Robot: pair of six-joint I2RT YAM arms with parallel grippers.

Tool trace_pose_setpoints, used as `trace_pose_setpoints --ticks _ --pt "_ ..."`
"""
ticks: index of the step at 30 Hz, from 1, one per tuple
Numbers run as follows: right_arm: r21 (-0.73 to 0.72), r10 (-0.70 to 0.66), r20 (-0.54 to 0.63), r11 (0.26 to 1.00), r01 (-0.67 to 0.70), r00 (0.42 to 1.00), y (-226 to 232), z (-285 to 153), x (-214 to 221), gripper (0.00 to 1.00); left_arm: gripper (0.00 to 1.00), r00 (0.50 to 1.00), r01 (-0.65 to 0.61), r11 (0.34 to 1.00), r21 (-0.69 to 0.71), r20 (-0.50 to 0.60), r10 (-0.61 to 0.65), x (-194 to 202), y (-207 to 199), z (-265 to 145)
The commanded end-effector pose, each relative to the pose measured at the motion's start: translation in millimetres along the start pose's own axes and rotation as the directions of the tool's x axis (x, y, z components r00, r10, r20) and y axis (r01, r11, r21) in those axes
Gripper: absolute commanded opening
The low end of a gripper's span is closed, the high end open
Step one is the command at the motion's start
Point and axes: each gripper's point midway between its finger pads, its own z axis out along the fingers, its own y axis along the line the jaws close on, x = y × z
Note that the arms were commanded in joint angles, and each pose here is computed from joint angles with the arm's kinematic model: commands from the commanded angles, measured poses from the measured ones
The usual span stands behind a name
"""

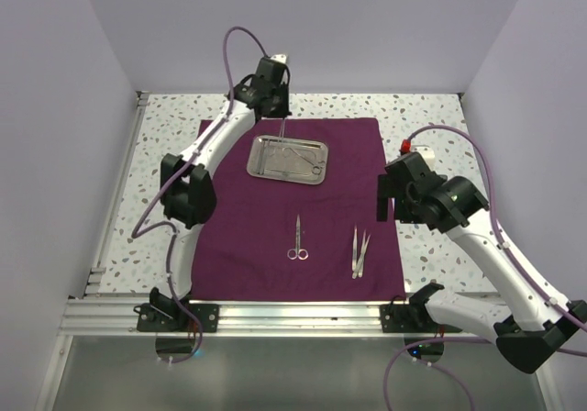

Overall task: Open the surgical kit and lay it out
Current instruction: Place the medical item in the surgical kit.

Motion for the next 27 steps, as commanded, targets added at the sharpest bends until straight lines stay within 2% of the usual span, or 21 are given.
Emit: trace_pose_setpoints --ticks 1,4,6,8,9,10,14,17,21,22,23,24,26,27 --pt "-0.040 0.006 0.034 0.999 -0.004 0.999 8 0 -7 0.98 0.00 0.999 0.054 0.999 -0.001 -0.005 -0.054 -1 -3 -53" --pt "-0.064 -0.002 0.036 0.998 0.004 0.999 14 4 -7 0.98 0.00 0.994 0.098 0.991 -0.090 -0.038 -0.102 34 5 -79" --pt "-0.079 -0.014 0.020 0.997 0.016 1.000 19 9 -4 0.98 0.00 0.977 0.184 0.973 -0.139 -0.086 -0.197 69 11 -94" --pt "-0.102 -0.019 0.013 0.995 0.020 1.000 26 13 -3 0.98 0.00 0.965 0.231 0.964 -0.129 -0.094 -0.243 93 -5 -101" --pt "-0.103 -0.029 0.007 0.994 0.030 1.000 27 16 -1 0.98 0.00 0.962 0.217 0.964 -0.154 -0.133 -0.238 123 -3 -101" --pt "-0.109 -0.033 0.007 0.994 0.034 0.999 29 18 -2 0.98 0.00 0.966 0.203 0.971 -0.129 -0.138 -0.220 135 -21 -111" --pt "-0.121 -0.059 -0.009 0.991 0.058 0.998 34 21 0 0.98 0.00 0.960 0.201 0.971 -0.129 -0.169 -0.222 192 -47 -114" --pt "-0.120 -0.079 -0.006 0.990 0.078 0.997 33 21 -1 0.98 0.00 0.961 0.182 0.974 -0.132 -0.187 -0.205 219 -60 -112" --pt "-0.114 -0.086 -0.001 0.990 0.085 0.996 30 18 -2 0.98 0.01 0.965 0.142 0.978 -0.152 -0.197 -0.171 234 -63 -104" --pt "-0.118 -0.085 -0.001 0.989 0.085 0.996 30 17 -2 0.98 0.06 0.966 0.141 0.977 -0.159 -0.195 -0.171 234 -61 -102" --pt "-0.120 -0.084 0.001 0.989 0.083 0.996 31 17 -3 0.98 0.23 0.968 0.136 0.977 -0.165 -0.190 -0.166 233 -60 -101" --pt "-0.121 -0.082 0.005 0.989 0.082 0.997 31 16 -5 0.98 0.33 0.968 0.134 0.977 -0.167 -0.191 -0.165 234 -60 -100" --pt "-0.118 -0.080 0.012 0.990 0.081 0.997 32 15 -10 0.98 0.46 0.969 0.128 0.977 -0.168 -0.187 -0.159 231 -61 -100" --pt "-0.117 -0.081 0.014 0.990 0.082 0.997 32 14 -11 0.98 0.48 0.970 0.127 0.978 -0.165 -0.187 -0.157 230 -62 -101"
